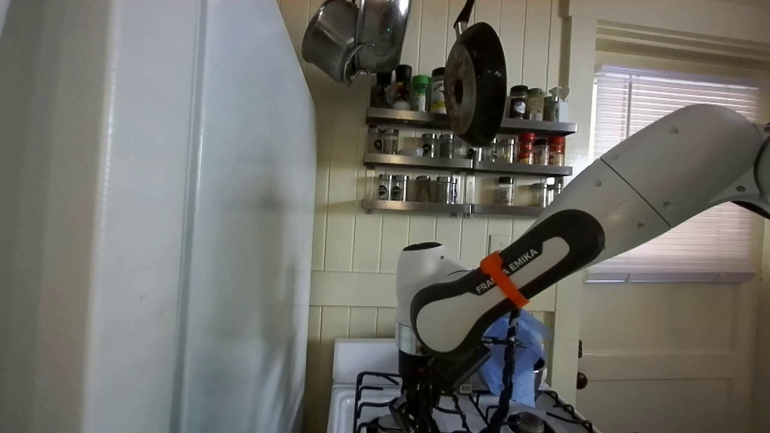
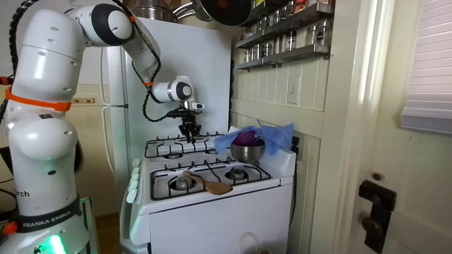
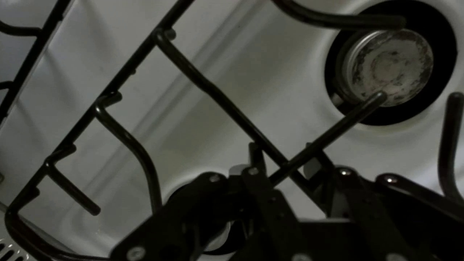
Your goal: Put the towel in the bowl then move the stove cover to the left
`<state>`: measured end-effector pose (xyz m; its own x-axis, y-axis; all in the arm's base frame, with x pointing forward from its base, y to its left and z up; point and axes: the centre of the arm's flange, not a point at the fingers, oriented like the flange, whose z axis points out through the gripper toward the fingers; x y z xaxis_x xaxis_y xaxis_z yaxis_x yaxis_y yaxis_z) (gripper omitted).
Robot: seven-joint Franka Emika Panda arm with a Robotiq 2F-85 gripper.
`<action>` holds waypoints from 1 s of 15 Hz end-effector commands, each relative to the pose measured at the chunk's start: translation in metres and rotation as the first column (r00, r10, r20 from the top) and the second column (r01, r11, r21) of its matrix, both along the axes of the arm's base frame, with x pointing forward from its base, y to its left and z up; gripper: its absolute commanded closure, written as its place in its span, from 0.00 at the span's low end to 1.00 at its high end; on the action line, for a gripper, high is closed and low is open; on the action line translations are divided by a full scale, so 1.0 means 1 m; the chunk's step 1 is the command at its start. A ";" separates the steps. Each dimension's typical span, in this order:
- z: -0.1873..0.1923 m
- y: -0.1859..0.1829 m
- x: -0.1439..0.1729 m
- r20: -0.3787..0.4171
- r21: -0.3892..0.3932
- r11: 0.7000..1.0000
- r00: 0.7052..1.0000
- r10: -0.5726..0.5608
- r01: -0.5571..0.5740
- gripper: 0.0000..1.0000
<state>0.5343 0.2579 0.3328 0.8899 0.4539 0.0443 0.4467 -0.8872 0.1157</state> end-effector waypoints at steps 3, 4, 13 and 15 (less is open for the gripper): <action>-0.008 0.009 0.007 -0.029 -0.033 0.999 1.000 0.004 -0.005 0.92; -0.010 0.010 0.008 -0.032 -0.036 0.999 0.999 0.010 -0.011 0.92; 0.001 0.012 0.029 -0.070 -0.148 0.987 0.996 0.058 -0.068 0.92; 0.003 0.015 0.037 -0.064 -0.152 0.985 0.996 0.066 -0.076 0.92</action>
